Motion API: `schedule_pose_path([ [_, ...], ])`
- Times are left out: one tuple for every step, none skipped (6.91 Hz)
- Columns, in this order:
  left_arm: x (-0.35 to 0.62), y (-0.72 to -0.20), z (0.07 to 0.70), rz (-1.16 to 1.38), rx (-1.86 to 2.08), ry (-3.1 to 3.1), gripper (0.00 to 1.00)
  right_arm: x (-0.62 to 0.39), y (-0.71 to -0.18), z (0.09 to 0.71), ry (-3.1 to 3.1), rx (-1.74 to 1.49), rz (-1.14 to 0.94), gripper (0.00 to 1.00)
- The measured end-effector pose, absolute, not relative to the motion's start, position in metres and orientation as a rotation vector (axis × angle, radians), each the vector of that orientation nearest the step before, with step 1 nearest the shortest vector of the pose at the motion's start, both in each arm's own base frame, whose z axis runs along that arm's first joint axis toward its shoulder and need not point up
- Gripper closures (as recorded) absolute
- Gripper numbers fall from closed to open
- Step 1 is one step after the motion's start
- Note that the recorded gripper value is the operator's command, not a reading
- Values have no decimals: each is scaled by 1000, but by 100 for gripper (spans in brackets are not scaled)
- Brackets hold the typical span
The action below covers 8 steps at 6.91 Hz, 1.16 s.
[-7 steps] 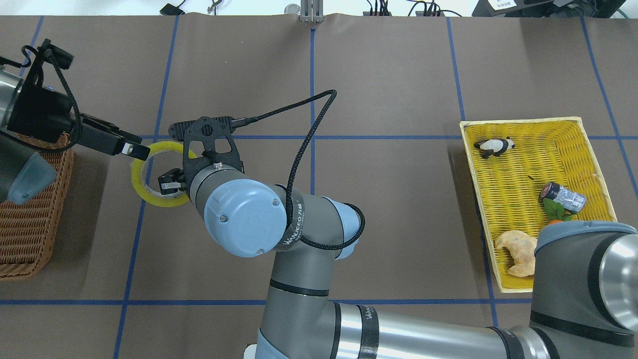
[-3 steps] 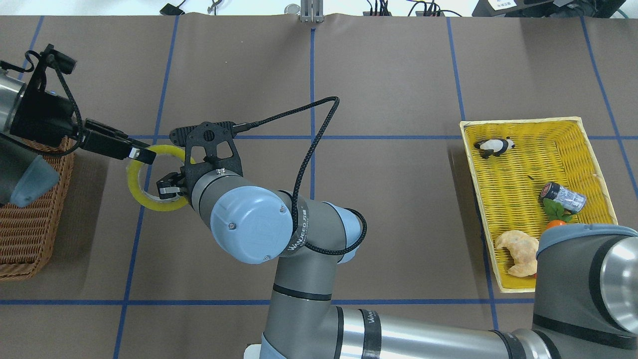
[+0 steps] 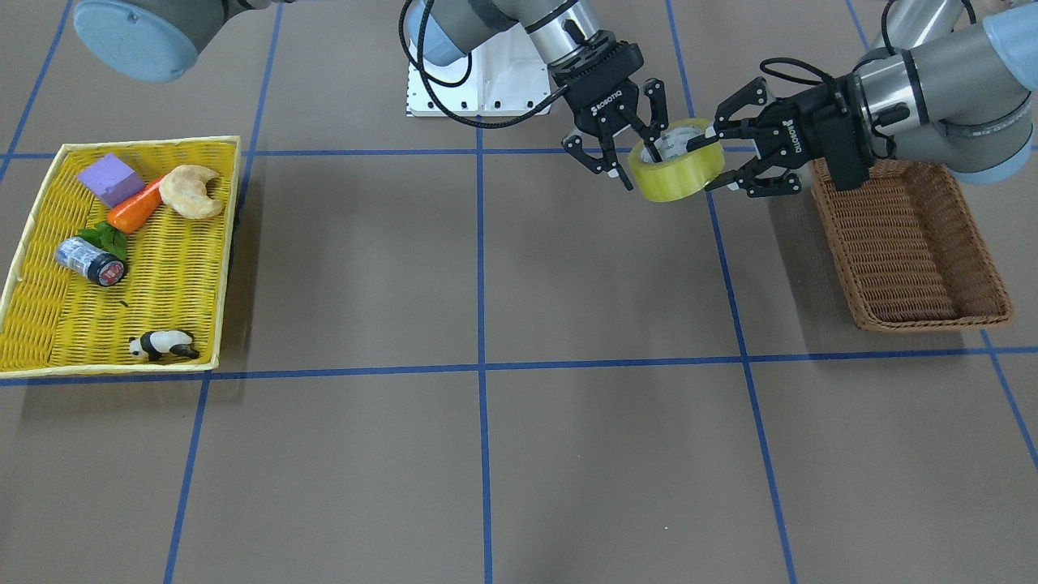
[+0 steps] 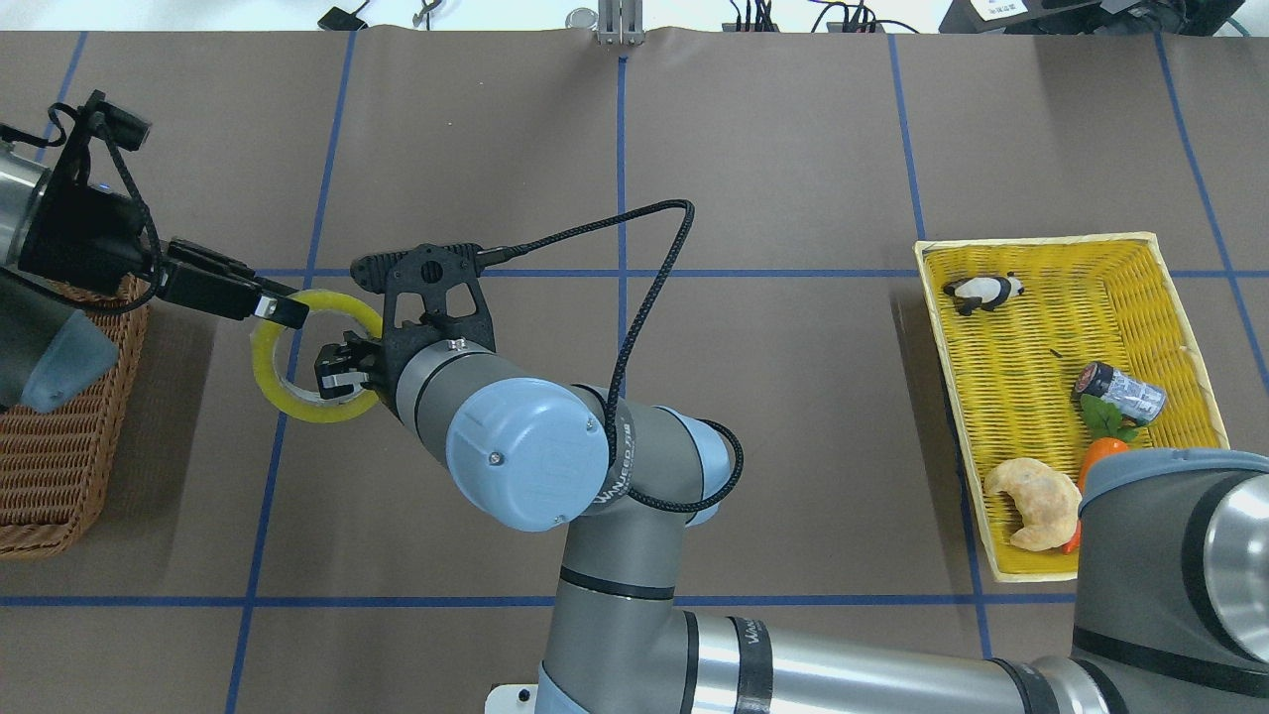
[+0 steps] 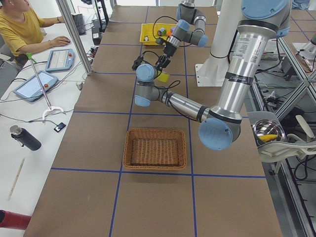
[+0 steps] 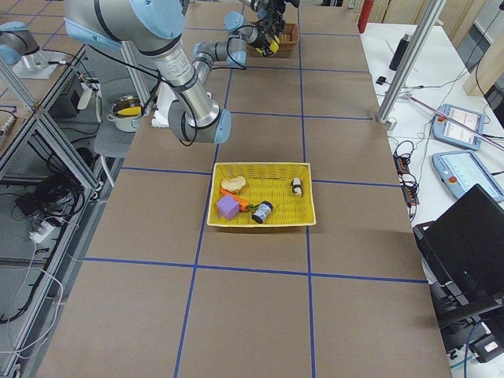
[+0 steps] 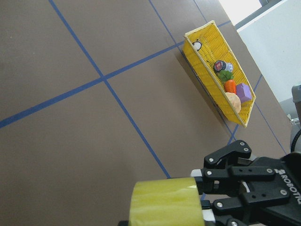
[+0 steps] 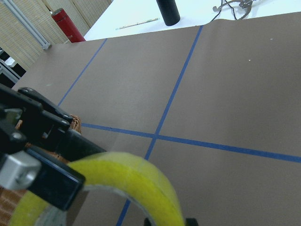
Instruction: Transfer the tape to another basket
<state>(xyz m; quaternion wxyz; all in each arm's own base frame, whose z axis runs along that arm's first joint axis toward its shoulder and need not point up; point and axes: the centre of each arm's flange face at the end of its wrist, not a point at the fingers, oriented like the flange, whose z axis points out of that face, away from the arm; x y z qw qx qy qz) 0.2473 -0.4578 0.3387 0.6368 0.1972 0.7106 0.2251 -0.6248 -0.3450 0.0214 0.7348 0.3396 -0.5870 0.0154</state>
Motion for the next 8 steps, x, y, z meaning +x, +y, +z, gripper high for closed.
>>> schedule_pose_path([
  [247,-458,339,513,453,1623,100,-623,-345,29,-1302,755,42,0],
  [248,-459,341,511,452,1622,100,-616,-343,33,-1314,759,47,0],
  [248,-460,343,507,449,1619,100,-601,-336,40,-1334,762,48,0],
  [249,-462,346,502,445,1617,100,-581,-326,47,-1359,764,46,0],
  [250,-462,349,496,439,1614,100,-567,-320,52,-1371,766,46,0],
  [248,-463,353,486,433,1610,100,-558,-326,58,-1362,773,55,1],
  [246,-465,357,471,426,1606,100,-545,-349,71,-1324,783,74,1],
  [241,-467,360,445,413,1605,100,-527,-386,93,-1246,771,87,0],
])
